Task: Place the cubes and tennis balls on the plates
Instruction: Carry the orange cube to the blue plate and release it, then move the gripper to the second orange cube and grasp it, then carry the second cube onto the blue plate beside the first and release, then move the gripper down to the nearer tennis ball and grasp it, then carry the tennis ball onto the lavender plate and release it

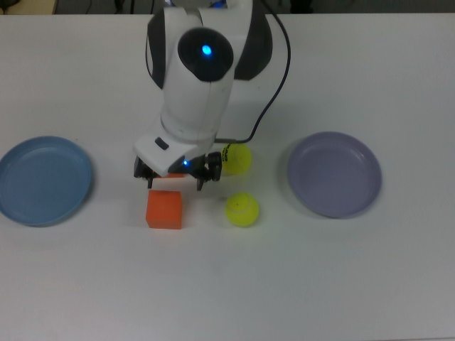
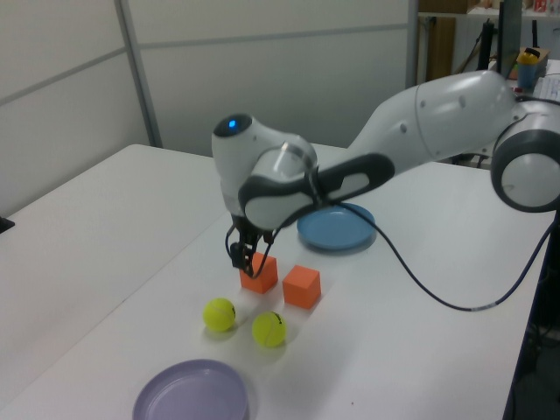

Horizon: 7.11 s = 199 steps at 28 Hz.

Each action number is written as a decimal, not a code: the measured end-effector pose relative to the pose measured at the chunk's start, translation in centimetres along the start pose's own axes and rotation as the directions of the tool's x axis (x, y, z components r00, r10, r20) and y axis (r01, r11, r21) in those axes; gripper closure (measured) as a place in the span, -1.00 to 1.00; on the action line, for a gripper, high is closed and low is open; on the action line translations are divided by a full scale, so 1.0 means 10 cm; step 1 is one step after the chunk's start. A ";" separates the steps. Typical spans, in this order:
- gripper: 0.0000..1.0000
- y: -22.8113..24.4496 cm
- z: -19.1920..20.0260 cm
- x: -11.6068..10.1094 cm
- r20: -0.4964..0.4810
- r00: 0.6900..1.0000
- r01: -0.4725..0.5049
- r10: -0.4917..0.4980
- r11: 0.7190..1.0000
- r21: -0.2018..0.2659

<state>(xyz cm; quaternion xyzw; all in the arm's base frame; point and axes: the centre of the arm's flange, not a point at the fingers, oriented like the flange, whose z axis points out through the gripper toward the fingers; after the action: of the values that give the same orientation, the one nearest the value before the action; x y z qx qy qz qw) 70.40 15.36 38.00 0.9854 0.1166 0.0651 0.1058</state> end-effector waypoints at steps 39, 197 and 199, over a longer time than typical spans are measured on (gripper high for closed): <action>-0.45 2.28 0.69 -0.38 0.008 0.950 -0.302 0.313 0.921 -0.248; -0.38 -2.17 -0.65 -0.07 -0.166 0.975 0.154 -0.150 0.988 0.011; -0.38 -2.32 -0.70 -0.15 -0.144 0.979 0.150 -0.146 0.989 0.013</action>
<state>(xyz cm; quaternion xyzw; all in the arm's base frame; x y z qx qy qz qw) 62.84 38.37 39.44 0.9680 0.1975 0.1257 0.0899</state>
